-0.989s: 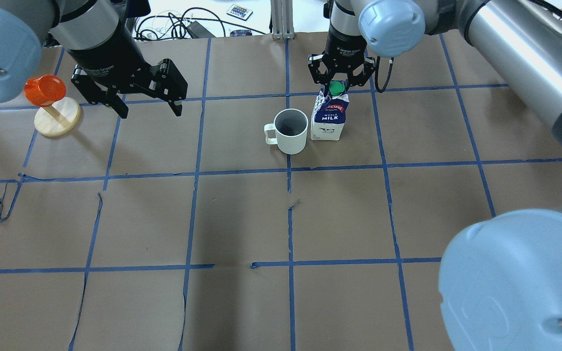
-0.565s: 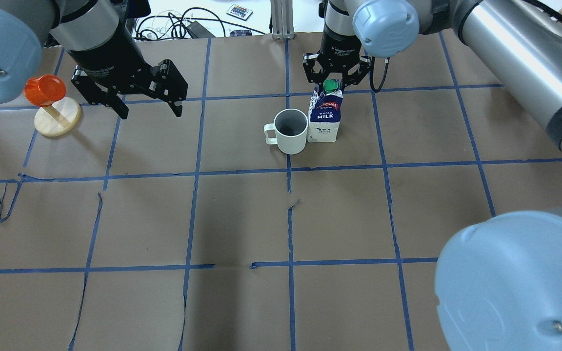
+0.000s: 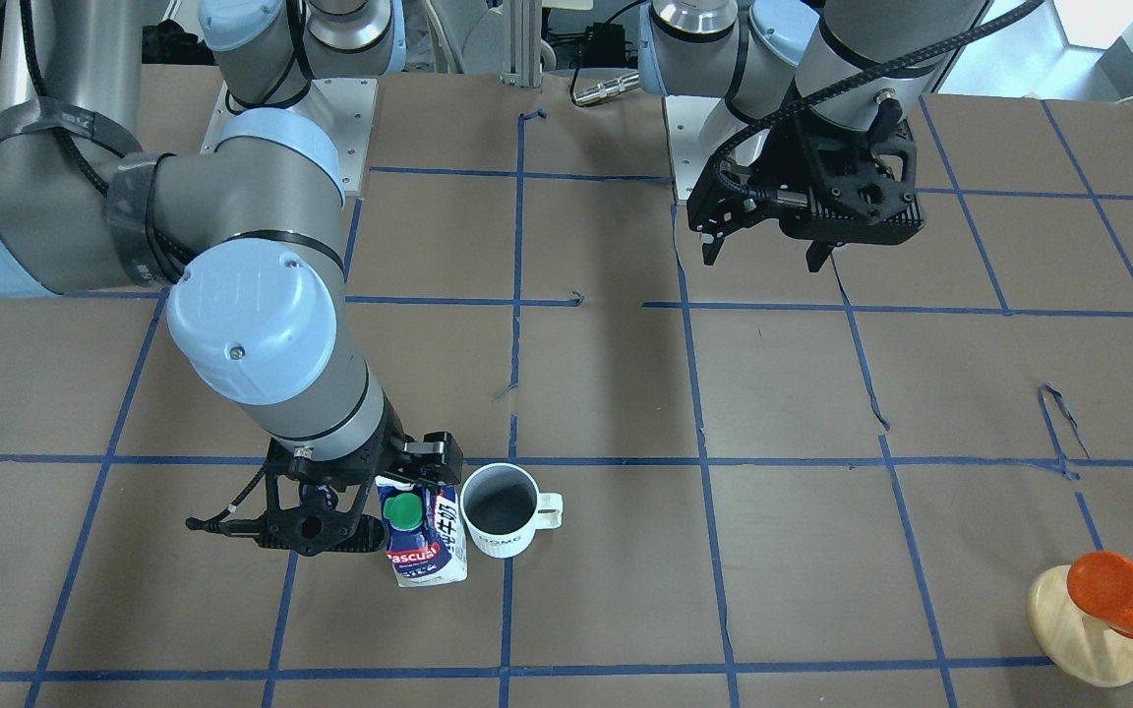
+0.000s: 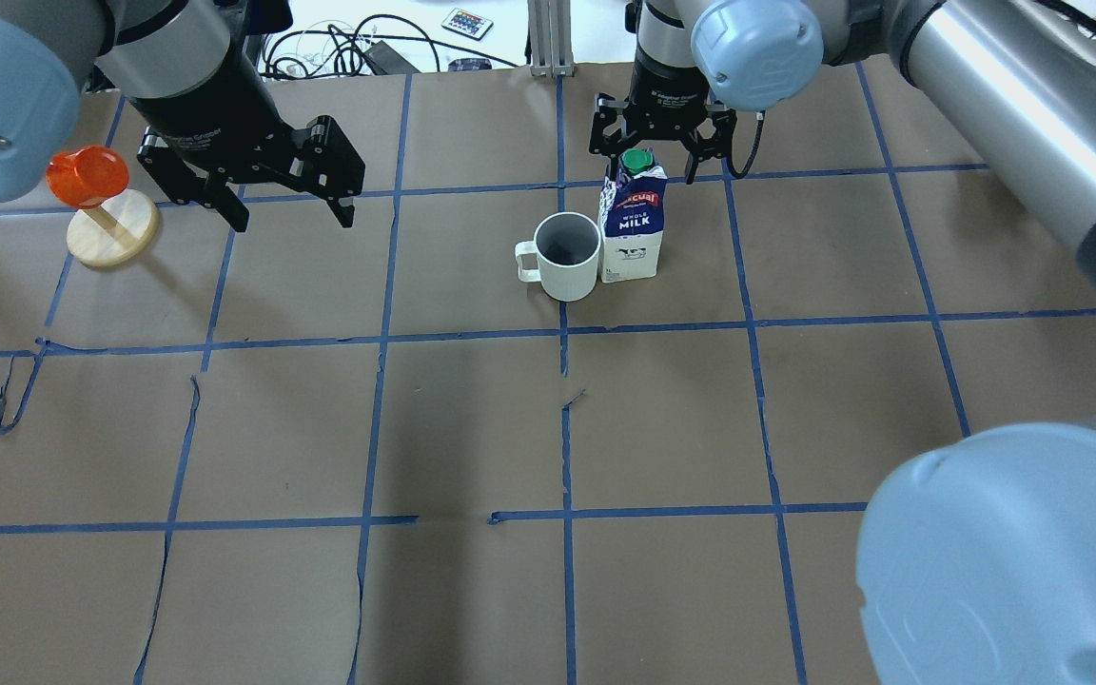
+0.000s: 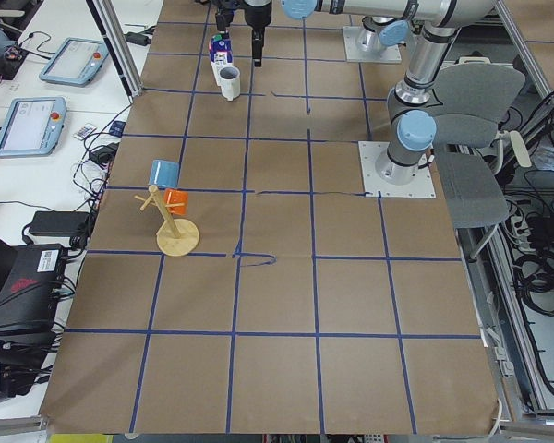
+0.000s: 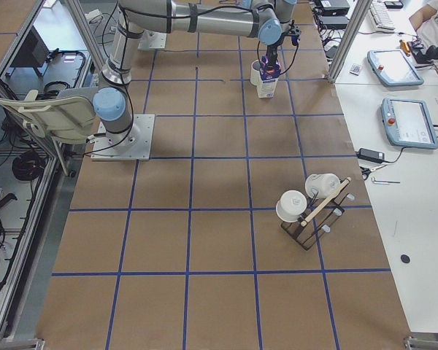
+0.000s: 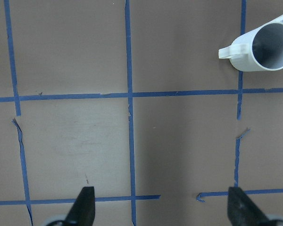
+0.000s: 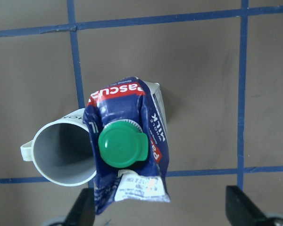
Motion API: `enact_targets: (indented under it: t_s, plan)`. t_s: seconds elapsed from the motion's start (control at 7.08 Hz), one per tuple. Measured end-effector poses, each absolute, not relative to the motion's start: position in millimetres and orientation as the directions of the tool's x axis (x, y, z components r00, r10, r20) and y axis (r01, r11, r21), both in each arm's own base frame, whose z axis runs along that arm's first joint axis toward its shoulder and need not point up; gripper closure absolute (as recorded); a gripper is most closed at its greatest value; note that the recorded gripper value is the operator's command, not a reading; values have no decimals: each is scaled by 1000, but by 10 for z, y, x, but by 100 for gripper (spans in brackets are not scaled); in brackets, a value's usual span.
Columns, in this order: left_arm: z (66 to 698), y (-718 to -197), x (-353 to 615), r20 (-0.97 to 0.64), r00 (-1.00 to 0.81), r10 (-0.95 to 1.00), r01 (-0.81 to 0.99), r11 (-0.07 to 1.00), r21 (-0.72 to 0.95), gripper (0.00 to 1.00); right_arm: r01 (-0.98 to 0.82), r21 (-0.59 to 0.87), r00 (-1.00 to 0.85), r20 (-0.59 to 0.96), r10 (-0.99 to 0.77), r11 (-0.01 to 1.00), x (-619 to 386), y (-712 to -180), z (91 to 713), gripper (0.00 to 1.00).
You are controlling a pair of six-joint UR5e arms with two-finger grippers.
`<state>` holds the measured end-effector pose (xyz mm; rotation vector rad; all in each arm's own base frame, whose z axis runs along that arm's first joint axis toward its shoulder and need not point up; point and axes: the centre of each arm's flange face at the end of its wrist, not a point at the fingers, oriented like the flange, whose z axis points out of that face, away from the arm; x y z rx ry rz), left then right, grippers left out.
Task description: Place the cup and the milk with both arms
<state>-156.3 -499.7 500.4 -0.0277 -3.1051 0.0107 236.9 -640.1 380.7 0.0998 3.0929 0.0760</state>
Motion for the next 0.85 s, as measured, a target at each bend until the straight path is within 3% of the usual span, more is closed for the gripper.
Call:
enact_targets:
  t_s: [0.57,0.85]
  plan:
    - [5013,-4984,-1560,34,-999,18,18,1000,-8,0,18,80,-999,-33,20,997,1731,-5399,4927,0]
    - [5015,-4983,-1558,33,-999,18,18,1000,-8,0,1,106,-1000,-29,4,994,1679,-5091,5117,0]
